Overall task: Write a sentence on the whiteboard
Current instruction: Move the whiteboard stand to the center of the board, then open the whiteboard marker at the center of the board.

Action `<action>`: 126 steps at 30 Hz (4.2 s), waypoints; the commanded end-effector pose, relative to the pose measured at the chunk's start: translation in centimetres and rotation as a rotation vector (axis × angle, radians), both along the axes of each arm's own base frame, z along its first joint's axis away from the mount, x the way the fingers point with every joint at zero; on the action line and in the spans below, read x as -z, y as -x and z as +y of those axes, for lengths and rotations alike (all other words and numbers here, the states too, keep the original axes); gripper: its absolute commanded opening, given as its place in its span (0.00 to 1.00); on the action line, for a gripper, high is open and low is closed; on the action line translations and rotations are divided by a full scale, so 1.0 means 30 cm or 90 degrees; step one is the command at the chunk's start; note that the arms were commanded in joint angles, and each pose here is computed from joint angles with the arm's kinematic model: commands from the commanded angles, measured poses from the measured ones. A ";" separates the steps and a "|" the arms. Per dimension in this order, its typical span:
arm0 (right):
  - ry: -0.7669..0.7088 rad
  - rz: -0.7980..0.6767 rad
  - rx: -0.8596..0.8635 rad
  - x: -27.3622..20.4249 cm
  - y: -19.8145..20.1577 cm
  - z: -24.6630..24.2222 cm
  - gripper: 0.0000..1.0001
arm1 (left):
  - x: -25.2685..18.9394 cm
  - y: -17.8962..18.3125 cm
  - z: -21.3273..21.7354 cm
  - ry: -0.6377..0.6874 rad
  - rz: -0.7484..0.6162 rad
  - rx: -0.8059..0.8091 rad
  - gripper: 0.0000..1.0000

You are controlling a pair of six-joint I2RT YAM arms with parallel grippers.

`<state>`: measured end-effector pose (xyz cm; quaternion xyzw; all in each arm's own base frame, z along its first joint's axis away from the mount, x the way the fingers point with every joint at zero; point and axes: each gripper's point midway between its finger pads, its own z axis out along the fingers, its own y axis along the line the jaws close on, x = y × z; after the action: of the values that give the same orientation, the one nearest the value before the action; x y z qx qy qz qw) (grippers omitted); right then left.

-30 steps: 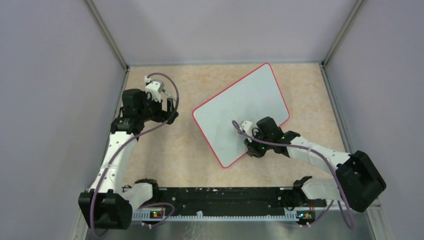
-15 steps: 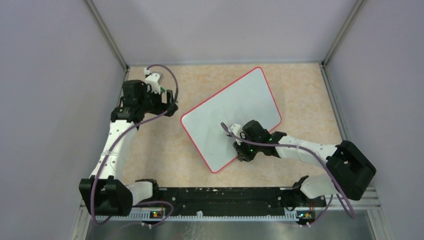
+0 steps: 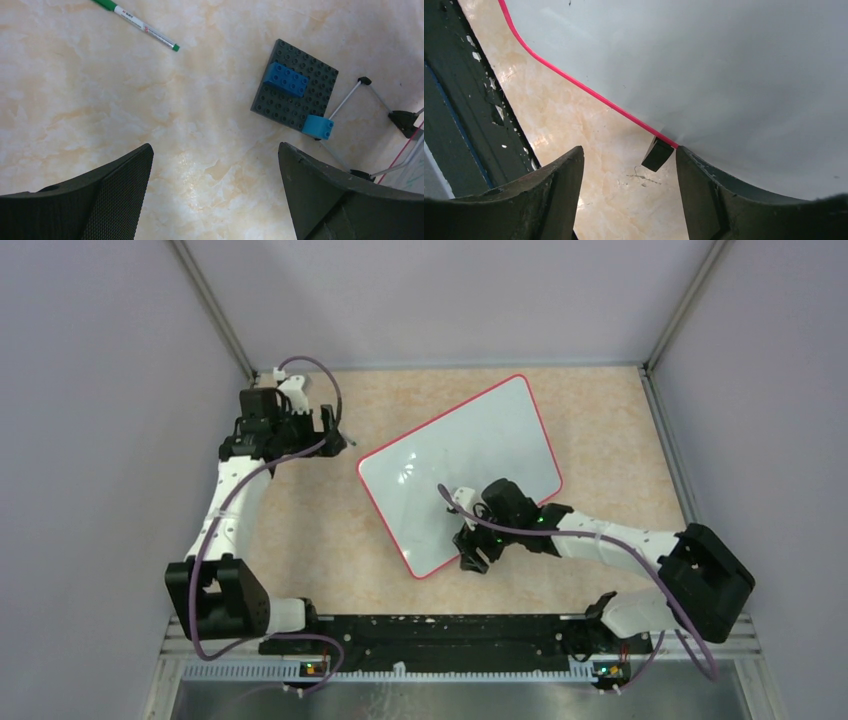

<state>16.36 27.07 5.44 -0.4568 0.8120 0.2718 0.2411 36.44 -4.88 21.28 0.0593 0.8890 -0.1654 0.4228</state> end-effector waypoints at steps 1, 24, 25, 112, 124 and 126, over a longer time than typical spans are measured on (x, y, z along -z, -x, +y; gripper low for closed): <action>-0.055 -0.098 -0.030 -0.164 -0.048 0.031 0.67 | -0.057 -0.053 0.035 0.019 -0.025 -0.043 0.99; 0.164 -0.125 0.232 0.004 -0.363 -0.451 0.42 | -0.046 -0.068 0.105 0.012 -0.027 -0.115 0.99; 0.163 -0.129 0.233 0.005 -0.370 -0.449 0.41 | -0.046 -0.067 0.108 0.011 -0.028 -0.116 0.99; -0.149 -0.252 0.188 -0.783 -0.264 -0.286 0.93 | 0.626 -0.562 0.179 -0.103 0.189 -0.382 0.33; -0.276 -0.228 0.167 -0.991 -0.320 -0.159 0.87 | 0.286 -0.498 0.237 0.015 0.123 -0.380 0.00; -0.304 -0.227 0.170 -1.051 -0.336 -0.137 0.86 | 0.153 -0.491 0.229 0.083 0.081 -0.355 0.00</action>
<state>25.67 21.22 30.58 -0.3309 0.7716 0.2874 0.4611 50.76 1.80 5.23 -0.2143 0.9300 -0.0107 0.2984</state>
